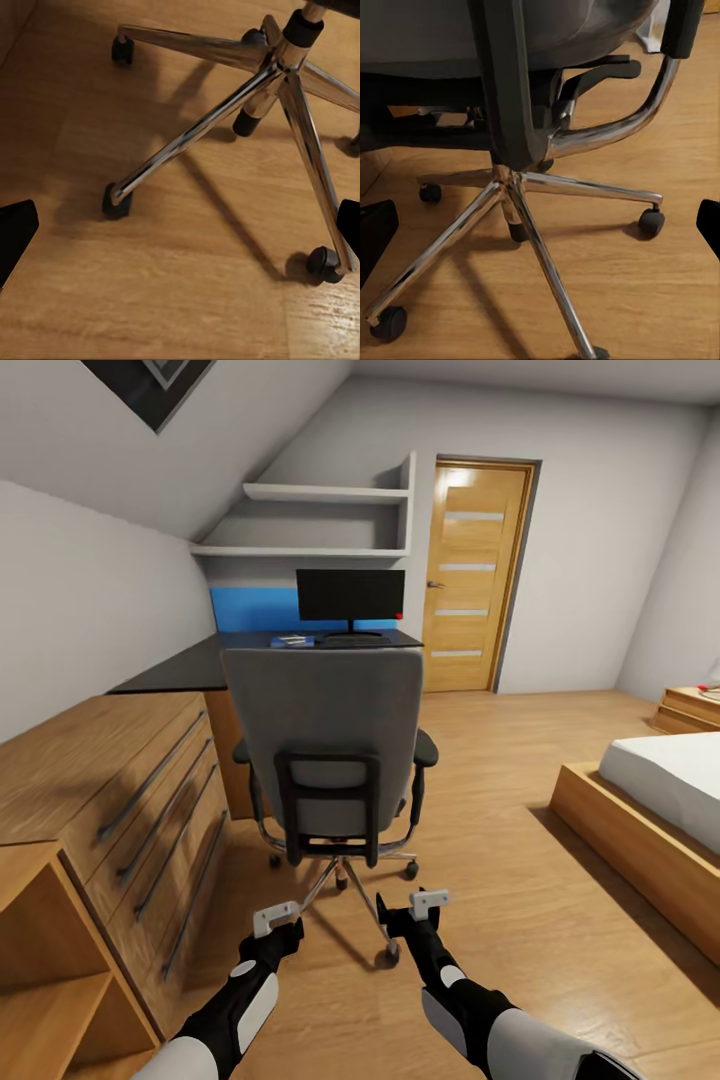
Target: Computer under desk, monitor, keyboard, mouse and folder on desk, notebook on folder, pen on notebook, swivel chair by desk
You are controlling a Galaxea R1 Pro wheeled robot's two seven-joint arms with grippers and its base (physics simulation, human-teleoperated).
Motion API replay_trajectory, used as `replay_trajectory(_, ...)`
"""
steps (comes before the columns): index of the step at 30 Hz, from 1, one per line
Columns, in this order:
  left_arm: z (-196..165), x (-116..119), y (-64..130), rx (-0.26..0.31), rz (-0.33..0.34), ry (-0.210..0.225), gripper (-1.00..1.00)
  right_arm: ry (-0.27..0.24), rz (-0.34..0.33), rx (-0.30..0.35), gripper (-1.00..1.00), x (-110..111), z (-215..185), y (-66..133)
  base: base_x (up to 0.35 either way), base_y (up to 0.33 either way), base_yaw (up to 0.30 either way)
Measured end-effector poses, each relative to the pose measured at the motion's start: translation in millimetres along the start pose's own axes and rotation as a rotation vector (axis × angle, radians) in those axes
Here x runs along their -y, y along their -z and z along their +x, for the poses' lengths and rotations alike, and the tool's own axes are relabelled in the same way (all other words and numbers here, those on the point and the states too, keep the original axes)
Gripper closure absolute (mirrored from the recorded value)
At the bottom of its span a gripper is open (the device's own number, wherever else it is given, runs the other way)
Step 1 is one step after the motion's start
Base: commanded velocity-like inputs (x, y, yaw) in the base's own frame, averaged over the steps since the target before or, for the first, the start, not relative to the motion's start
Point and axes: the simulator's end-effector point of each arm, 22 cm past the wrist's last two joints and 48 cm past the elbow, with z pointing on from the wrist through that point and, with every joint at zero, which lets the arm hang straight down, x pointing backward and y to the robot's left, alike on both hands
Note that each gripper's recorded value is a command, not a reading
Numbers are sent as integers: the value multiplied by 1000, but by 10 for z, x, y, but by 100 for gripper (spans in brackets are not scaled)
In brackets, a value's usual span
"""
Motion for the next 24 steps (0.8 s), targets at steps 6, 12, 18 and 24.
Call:
replay_trajectory(6, -6, 3, -2, 3, 0, 0, -100, 48, -28, -1, -100, -63, 9, 2, 133, 43, 0)
replay_trajectory(12, -2, 3, -1, 3, 2, 0, -100, 60, -36, -2, -100, -77, 14, 3, 62, 32, 0)
replay_trajectory(18, 1, 11, 0, 3, 5, 0, -100, 61, -36, -2, -100, -75, 13, 3, 150, 42, 0)
replay_trajectory(24, 5, 22, 1, 2, 9, -2, -100, 59, -32, -2, -100, -60, 13, 3, 85, 6, 0)
